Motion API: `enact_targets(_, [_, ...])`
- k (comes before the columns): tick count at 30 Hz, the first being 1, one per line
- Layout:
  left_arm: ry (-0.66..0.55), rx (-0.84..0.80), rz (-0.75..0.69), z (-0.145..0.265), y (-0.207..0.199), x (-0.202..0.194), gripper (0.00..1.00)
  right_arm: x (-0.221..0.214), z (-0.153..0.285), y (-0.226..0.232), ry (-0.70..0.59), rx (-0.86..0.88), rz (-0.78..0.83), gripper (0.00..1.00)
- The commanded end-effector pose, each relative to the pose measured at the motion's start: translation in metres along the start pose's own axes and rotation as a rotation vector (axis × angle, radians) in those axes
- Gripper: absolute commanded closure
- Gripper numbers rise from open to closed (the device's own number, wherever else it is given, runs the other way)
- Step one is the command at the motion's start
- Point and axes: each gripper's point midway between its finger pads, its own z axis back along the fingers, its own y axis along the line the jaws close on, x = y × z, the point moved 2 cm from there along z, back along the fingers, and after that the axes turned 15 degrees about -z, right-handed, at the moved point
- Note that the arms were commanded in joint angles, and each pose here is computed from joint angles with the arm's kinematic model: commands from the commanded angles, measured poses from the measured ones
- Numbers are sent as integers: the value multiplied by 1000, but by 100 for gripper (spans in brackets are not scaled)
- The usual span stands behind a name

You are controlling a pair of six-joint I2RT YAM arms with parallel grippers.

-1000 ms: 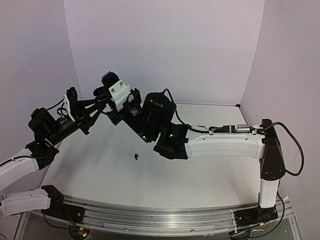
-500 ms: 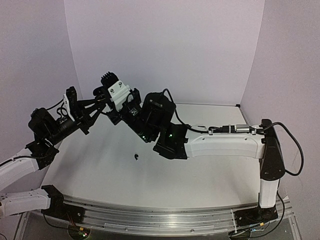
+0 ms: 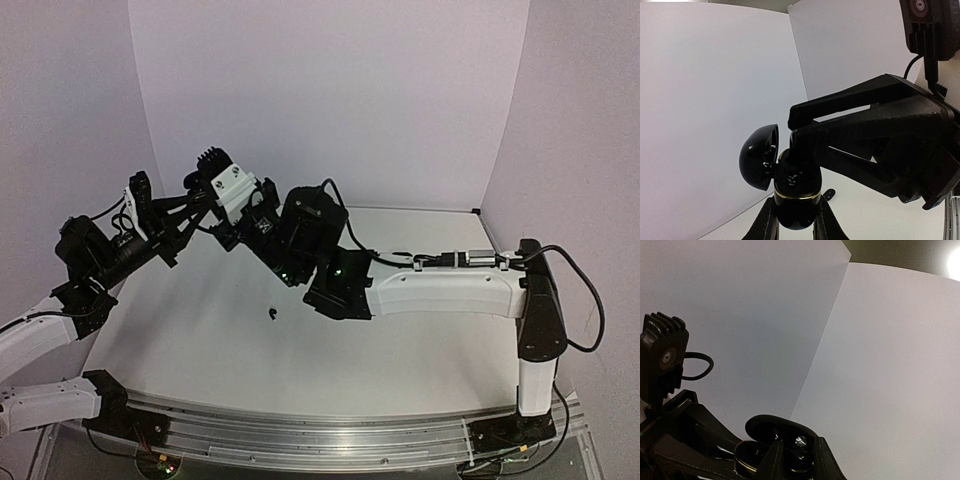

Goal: Insert the wireless bluetooth earbuds into the charging case
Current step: Insert the right earbud into the right side groove of the charging case, then pick up the left earbud from the center of the board.

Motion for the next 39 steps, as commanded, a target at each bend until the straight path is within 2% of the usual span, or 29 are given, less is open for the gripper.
enact_targets(1, [-119,11,-42,1,7,35,100,-1,-3,6,4,-4,7,83])
enact_targets(9, [-124,9,-41,2,6,36,100,-7,-4,3,20,-25,7,78])
enact_targets(18, [-127,-3,-39,2,4,37,100,-7,-8,3,15,-44,7,78])
enact_targets(24, [-71,35,-5,0,10,25,100,22,-6,5,-39,-8,-36,67])
enact_targets(29, [-20,60,19,-1,13,14,100,79,2,6,-134,82,-163,56])
enact_targets(34, [18,103,42,-2,20,7,100,125,12,-12,-174,73,-349,50])
enact_targets(37, [53,146,57,-1,26,1,100,134,14,-33,-140,-20,-451,47])
enact_targets(39, [79,178,70,1,30,-4,100,121,12,-60,-65,-174,-489,46])
